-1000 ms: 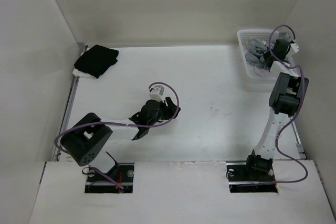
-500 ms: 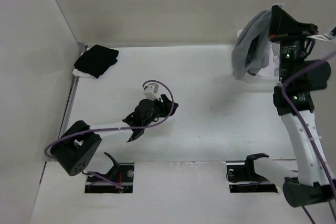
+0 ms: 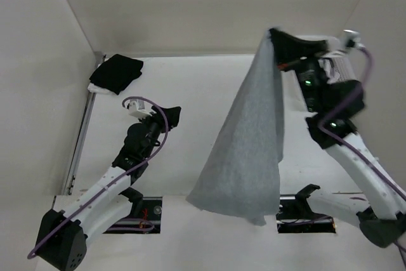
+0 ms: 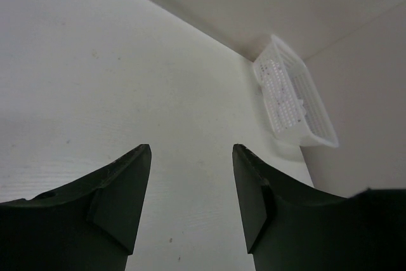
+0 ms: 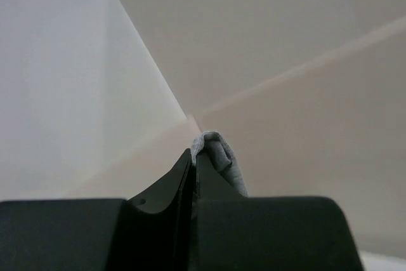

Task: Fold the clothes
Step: Move the tank top to the center of the board

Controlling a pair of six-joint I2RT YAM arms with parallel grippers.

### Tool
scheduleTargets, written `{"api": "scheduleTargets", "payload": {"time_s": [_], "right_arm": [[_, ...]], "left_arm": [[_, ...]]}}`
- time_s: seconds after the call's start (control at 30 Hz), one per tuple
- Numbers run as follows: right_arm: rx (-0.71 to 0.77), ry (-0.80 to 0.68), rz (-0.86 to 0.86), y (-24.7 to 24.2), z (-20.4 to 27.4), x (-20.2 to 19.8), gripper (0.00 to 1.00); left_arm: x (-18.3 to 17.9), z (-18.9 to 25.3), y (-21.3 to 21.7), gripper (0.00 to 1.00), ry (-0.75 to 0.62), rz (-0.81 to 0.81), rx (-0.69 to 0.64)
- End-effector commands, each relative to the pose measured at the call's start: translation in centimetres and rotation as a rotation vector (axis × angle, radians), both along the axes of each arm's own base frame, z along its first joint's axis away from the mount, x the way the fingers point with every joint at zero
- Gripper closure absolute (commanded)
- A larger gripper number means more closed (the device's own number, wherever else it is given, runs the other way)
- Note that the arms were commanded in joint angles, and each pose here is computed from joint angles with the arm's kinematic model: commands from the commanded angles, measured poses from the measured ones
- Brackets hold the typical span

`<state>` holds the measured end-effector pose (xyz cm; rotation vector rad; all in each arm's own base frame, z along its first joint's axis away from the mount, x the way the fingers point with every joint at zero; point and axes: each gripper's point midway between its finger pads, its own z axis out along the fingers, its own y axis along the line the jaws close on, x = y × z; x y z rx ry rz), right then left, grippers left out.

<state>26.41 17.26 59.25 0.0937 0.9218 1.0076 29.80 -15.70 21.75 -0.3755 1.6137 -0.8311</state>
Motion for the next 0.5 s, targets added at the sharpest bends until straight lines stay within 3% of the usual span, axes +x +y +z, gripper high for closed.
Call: {"api": "scheduleTargets", "payload": {"time_s": [0.0, 0.07, 0.2, 0.3, 0.47], "right_arm": [[-0.052, 0.322, 0.101, 6.8, -14.0, 10.0, 0.96], [-0.063, 0.415, 0.130, 9.4, -18.8, 13.5, 0.97], [-0.072, 0.508, 0.130, 11.9, -22.8, 18.7, 0.99], [-0.007, 0.491, 0.152, 12.6, -19.0, 20.4, 1.00], [0.016, 0.364, 0.132, 11.4, -9.6, 16.7, 1.00]], "left_arm": [[-0.3, -3.4, 1.6, 0.47, 0.102, 0.039, 0.029], [-0.1, -4.9, 2.1, 0.47, 0.147, 0.047, 0.032], [0.7, -5.5, 2.6, 0.47, 0.178, 0.065, 0.022], [1.1, -5.1, 2.8, 0.48, 0.174, 0.067, 0.016], [1.5, -4.1, 3.4, 0.48, 0.158, 0.089, -0.012]]}}
